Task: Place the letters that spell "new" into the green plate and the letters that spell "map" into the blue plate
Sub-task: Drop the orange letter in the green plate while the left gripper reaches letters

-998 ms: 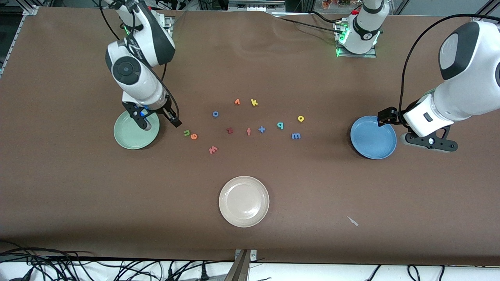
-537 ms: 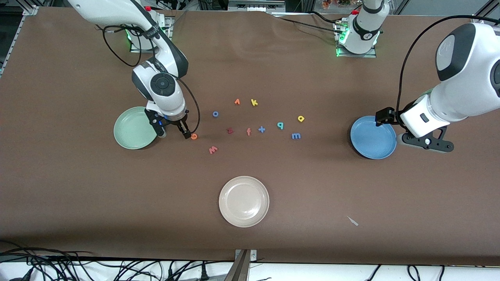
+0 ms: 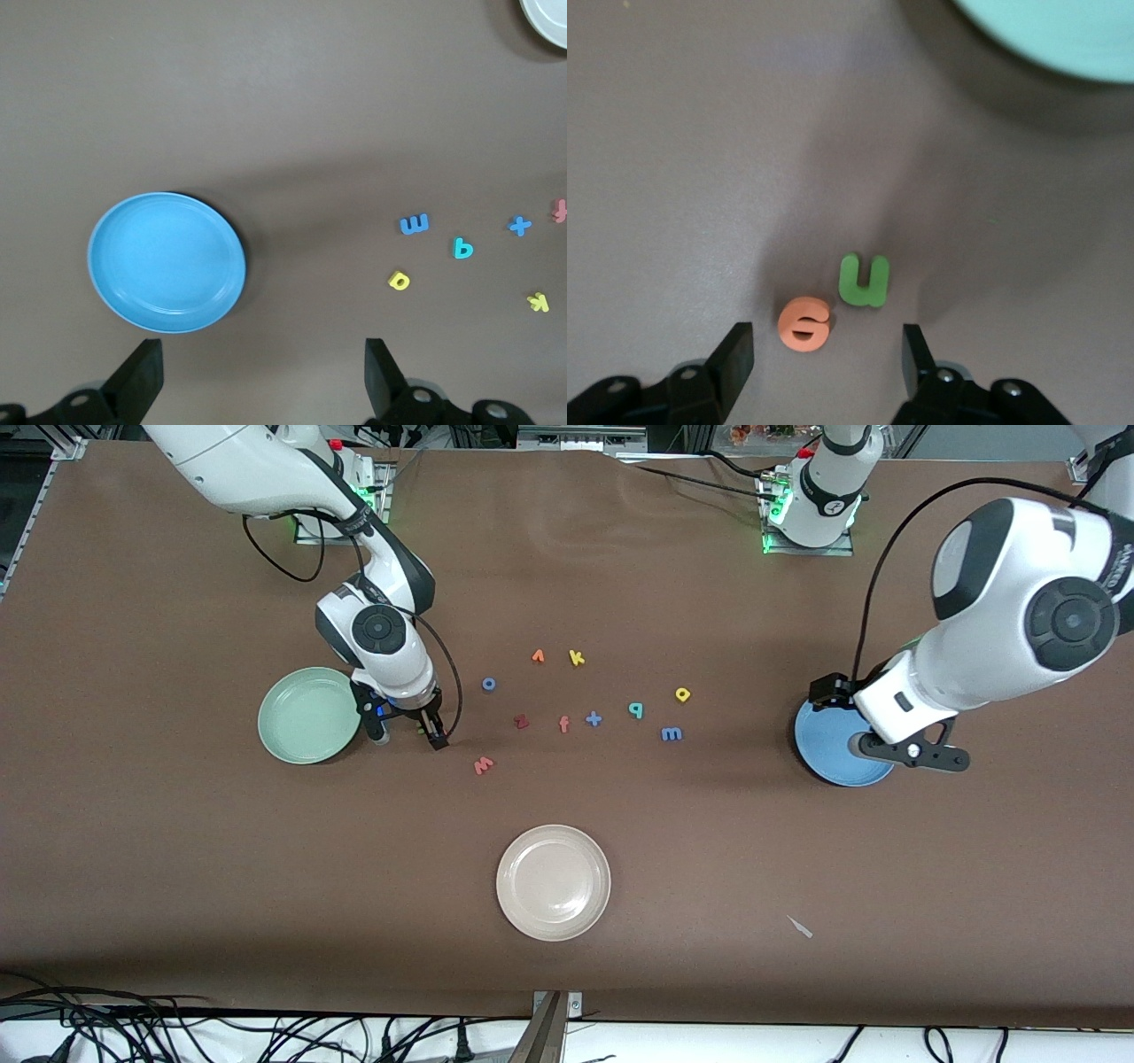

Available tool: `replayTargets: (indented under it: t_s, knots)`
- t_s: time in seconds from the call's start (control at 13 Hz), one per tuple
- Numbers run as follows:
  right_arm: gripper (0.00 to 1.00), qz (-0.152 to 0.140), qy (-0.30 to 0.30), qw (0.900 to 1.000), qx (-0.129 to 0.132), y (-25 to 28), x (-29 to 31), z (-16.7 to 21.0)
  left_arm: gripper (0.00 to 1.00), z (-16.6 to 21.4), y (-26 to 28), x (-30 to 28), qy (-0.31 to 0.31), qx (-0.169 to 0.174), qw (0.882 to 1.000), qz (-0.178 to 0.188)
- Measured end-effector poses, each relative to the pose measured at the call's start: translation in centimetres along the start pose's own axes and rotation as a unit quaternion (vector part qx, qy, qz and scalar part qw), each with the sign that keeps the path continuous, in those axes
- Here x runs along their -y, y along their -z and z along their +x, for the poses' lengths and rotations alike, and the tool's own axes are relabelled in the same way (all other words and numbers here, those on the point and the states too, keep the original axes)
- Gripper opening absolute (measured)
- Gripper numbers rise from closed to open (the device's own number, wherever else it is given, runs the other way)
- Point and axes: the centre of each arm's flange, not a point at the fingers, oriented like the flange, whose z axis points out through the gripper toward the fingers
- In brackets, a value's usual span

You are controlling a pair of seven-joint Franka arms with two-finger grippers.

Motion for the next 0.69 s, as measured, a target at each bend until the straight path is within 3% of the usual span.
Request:
replayTargets:
  t_s: [0.23,0.38,0.61,0.69]
  knots:
    - [0.68,0.003,-0.016,1.000,0.007,-0.7,0.3,-0.1,1.00,0.9,-2.4,-1.2,0.021,0.012,0.999,-0.030]
    - [0.52,0.005,-0.024,1.000,0.010,-0.9,0.8,0.0,1.00,1.3,-4.6,-2.3,0.041,0.011,0.999,-0.031]
    - [0.43,0.007,-0.029,0.999,0.012,-1.0,1.4,0.1,1.00,0.8,-9.4,-5.7,0.065,0.017,0.997,-0.024]
    - [0.34,0.008,-0.030,0.999,0.012,-1.0,1.5,0.1,1.00,0.5,-10.7,-6.6,0.071,0.019,0.997,-0.021]
